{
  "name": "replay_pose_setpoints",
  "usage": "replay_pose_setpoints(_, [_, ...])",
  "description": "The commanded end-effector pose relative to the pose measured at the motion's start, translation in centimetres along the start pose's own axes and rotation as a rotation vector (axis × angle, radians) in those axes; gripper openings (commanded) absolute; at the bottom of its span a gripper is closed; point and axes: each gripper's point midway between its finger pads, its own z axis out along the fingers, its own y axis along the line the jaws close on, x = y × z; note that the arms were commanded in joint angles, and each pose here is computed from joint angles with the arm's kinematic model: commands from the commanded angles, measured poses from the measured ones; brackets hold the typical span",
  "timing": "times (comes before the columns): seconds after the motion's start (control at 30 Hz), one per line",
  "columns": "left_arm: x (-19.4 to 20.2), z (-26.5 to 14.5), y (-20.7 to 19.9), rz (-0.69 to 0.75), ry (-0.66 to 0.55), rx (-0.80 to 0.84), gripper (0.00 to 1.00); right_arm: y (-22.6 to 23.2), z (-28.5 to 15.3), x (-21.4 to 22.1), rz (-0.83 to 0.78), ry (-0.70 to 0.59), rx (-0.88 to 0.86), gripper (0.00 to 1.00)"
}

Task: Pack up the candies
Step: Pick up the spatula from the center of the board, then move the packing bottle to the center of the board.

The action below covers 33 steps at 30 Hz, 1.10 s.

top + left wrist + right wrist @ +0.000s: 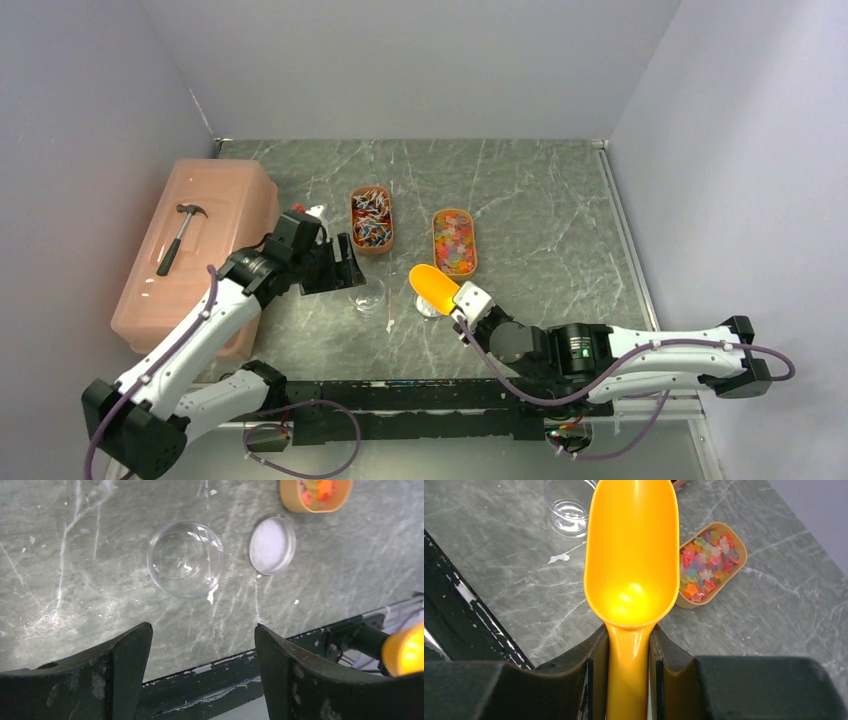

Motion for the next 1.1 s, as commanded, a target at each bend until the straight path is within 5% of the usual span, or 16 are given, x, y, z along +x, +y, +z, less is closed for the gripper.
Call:
replay_pose_setpoints(0.0, [-0.9, 2.2, 1.2, -0.007, -0.005, -0.085, 0.79, -2.1, -1.3, -2.7, 0.161, -0.058, 0.075, 0.00])
replay_pose_setpoints(0.53, [-0.1, 9.4, 4.5, -0.026, 0.074, -0.246, 0.70, -2.0, -2.5, -3.0, 0.272, -0.083, 0.018, 0.00])
replay_pose_setpoints(1.07, [2.9, 12.7, 2.4, 0.048, 0.216, -0.157, 0.48, -2.5, -3.1, -1.9, 0.299, -0.068, 0.024, 0.00])
